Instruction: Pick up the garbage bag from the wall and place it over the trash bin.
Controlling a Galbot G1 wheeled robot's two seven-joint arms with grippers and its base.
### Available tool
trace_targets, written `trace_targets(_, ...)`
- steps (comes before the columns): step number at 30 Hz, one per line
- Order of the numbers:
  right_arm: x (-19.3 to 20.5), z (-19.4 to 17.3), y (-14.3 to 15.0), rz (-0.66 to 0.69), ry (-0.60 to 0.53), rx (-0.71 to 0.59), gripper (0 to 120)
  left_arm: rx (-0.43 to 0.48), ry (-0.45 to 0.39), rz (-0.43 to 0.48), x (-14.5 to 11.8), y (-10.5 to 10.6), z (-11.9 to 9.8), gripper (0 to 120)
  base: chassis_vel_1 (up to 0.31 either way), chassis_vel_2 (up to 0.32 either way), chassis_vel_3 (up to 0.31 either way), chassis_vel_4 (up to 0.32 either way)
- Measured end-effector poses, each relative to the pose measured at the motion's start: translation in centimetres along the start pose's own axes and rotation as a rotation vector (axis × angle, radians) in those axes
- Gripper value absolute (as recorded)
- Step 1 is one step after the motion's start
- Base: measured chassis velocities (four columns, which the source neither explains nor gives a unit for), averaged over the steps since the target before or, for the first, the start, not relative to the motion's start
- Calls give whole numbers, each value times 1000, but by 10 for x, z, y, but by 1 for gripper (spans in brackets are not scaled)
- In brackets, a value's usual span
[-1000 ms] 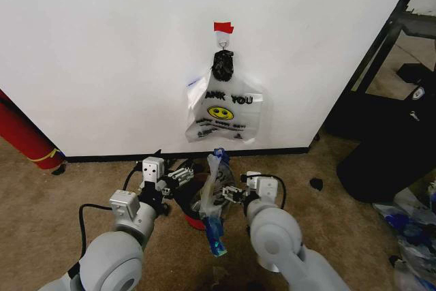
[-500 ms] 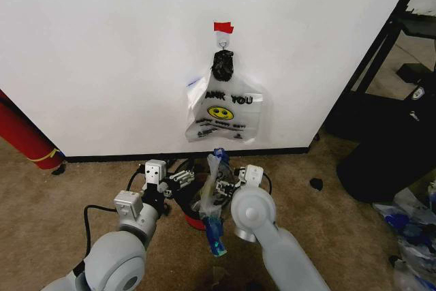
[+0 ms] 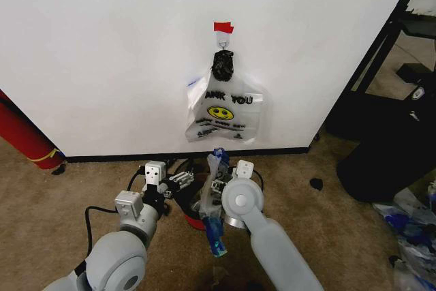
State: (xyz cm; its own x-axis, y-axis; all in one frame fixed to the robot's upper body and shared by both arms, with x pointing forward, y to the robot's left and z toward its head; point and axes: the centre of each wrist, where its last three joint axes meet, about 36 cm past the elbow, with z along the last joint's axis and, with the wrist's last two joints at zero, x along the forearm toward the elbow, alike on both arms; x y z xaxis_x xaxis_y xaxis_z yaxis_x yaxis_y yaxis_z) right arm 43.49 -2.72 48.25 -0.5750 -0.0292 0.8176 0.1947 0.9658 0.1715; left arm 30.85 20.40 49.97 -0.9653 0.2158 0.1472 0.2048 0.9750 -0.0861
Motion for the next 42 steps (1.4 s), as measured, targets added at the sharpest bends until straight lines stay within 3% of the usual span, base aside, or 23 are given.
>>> trace_targets(6, 1, 5, -4, 4, 13, -36, 59, 10, 11, 3, 1, -3, 4, 100, 0, 0, 0, 0)
trace_targets(9, 0, 5, -4, 4, 15, -44, 53, 10, 15, 3, 1, -3, 5, 100, 0, 0, 0, 0)
trace_targets(12, -4, 3, -5, 11, 21, -62, 38, 6, 9, 7, 0, -3, 4, 100, 0, 0, 0, 0)
trace_targets(14, -4, 3, -5, 11, 20, -64, 36, 5, 7, 8, 1, -4, 3, 100, 0, 0, 0, 0)
trace_targets(23, -1, 1, -4, 15, 5, -80, 1, 1, 3, 17, 1, -4, 1, 100, 0, 0, 0, 0)
trace_targets(31, -2, 4, -5, 11, -8, -123, 0, -1, 11, 15, 0, -4, 3, 100, 0, 0, 0, 0)
trace_targets(42, 13, 22, -31, -130, -159, -271, 0, -10, 10, 18, -3, -2, -6, 100, 0, 0, 0, 0)
